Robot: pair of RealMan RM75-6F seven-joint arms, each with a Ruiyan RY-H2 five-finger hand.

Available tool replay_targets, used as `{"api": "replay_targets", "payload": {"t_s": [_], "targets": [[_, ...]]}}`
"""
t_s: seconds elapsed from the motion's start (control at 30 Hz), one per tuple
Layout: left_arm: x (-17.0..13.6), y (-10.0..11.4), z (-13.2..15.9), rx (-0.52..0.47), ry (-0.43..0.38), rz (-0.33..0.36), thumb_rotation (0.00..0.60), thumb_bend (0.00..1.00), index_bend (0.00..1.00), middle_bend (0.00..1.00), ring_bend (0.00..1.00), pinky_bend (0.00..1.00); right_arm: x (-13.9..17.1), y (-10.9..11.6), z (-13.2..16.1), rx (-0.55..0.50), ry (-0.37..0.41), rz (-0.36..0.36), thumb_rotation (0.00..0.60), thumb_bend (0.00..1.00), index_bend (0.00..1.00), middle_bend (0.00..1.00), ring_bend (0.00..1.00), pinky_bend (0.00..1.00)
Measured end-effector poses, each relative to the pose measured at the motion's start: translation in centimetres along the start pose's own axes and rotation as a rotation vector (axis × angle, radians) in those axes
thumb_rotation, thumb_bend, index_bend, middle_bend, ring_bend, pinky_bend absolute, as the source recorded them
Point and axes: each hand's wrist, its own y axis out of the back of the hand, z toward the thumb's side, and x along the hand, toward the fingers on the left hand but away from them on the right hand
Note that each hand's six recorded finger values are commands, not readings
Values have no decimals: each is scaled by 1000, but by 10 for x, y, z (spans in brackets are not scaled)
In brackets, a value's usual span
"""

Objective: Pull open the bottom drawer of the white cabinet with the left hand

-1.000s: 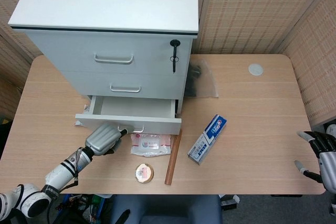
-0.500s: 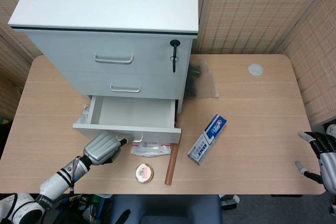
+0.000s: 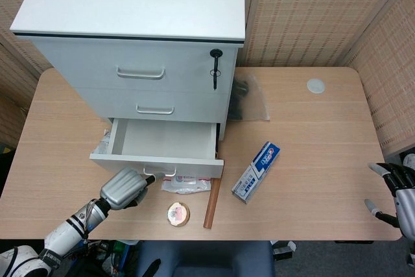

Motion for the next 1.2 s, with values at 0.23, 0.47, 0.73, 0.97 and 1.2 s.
{"api": "replay_targets", "payload": {"t_s": [0.23,0.47,0.73,0.97,1.2], "targets": [[-12,10,-5,-32,34,60,600,681,172,907,875,1000,0,0,-1,3,-3,2,600,169,216,222,162,148],[-49,13,-32,-95,164,153,600,657,269,769,701,922,-4,0,-1,10,4,18,600,169,216,222,162,148],[-116,0,-76,-150,419,234,600,372,282,638,558,677,-10,-6,4,4,20,36,600,169,216,222,162,148],[-155,-18,-101,-127,576,275,600,363,193,317,274,344,-13,-11,10,6,44,53,600,169,216,222,162,148],[-171,-33,-103,-103,644,318,600,363,190,302,260,300,-15,-16,17,-1,66,63,600,171,216,222,162,148]]}}
